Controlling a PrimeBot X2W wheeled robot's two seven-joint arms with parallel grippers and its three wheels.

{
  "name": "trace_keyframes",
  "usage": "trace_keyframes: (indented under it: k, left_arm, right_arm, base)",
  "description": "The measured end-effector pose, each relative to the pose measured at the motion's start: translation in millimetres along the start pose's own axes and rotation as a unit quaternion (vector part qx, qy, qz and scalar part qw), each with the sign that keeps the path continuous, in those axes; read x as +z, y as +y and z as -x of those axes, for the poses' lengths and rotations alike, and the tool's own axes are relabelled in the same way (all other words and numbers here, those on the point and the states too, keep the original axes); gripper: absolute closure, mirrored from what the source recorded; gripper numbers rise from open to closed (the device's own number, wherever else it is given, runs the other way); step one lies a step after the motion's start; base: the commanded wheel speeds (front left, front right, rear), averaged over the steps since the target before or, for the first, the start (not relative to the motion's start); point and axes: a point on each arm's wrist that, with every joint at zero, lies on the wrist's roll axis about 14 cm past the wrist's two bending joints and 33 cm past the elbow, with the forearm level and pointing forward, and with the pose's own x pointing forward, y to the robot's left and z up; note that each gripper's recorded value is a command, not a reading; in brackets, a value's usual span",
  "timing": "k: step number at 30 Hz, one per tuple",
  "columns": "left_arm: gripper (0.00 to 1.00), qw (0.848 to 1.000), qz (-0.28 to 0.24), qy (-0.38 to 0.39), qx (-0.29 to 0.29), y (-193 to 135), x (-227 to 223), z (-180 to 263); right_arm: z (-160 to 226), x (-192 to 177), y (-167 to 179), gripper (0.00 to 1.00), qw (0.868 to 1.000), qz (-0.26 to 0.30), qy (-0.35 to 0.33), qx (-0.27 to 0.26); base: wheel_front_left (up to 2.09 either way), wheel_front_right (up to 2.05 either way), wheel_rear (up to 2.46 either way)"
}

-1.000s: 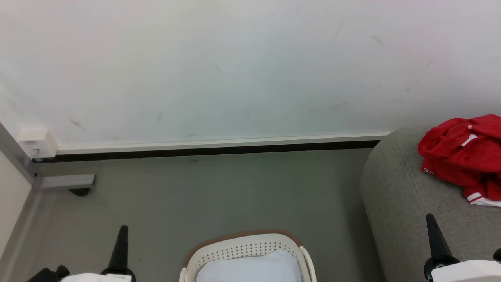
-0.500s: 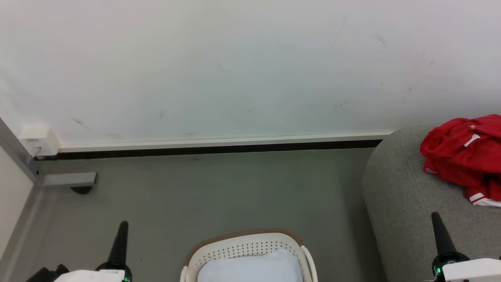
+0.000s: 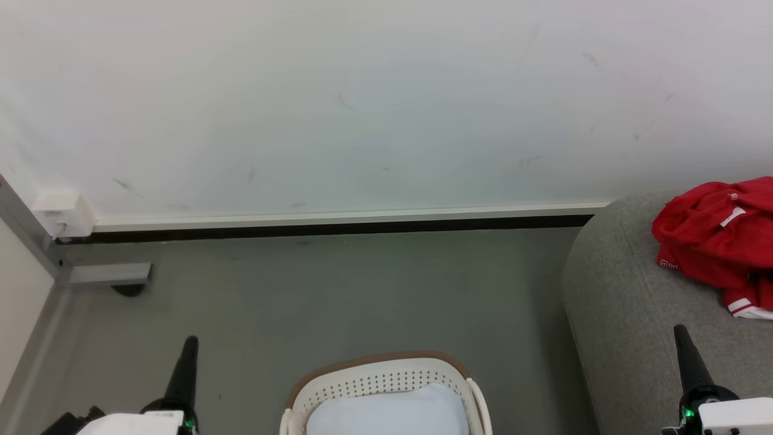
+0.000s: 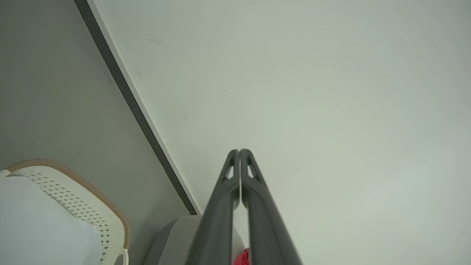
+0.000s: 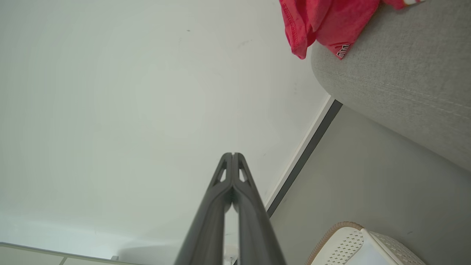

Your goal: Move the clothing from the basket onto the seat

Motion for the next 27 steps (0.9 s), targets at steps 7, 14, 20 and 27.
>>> trace_keyframes:
  k: [7,14,20,27]
  left_arm:
    - [1.00,1.000,0.024,-0.001,-0.003,-1.7,1.5,-1.3]
    - [1.00,0.999,0.049,0.002,-0.006,-2.6,2.2,-2.0]
    - [1.00,0.997,0.072,0.001,-0.010,-4.5,3.5,-3.1]
    - [1.00,0.995,0.095,0.003,-0.013,-5.5,4.4,-3.6]
  right_arm:
    - [-1.0,2.4,0.5,1.00,1.000,-0.026,-0.002,0.002]
    - [-1.8,3.2,1.1,1.00,0.999,-0.052,-0.002,0.004]
    - [-2.5,5.0,1.3,1.00,0.998,-0.069,-0.004,0.005]
    - [-3.2,6.5,1.9,1.00,0.996,-0.092,-0.005,0.008]
  base:
    - [0.00,0.00,0.00]
    - [0.00,0.00,0.00]
    - [0.00,0.00,0.00]
    - [0.00,0.00,0.00]
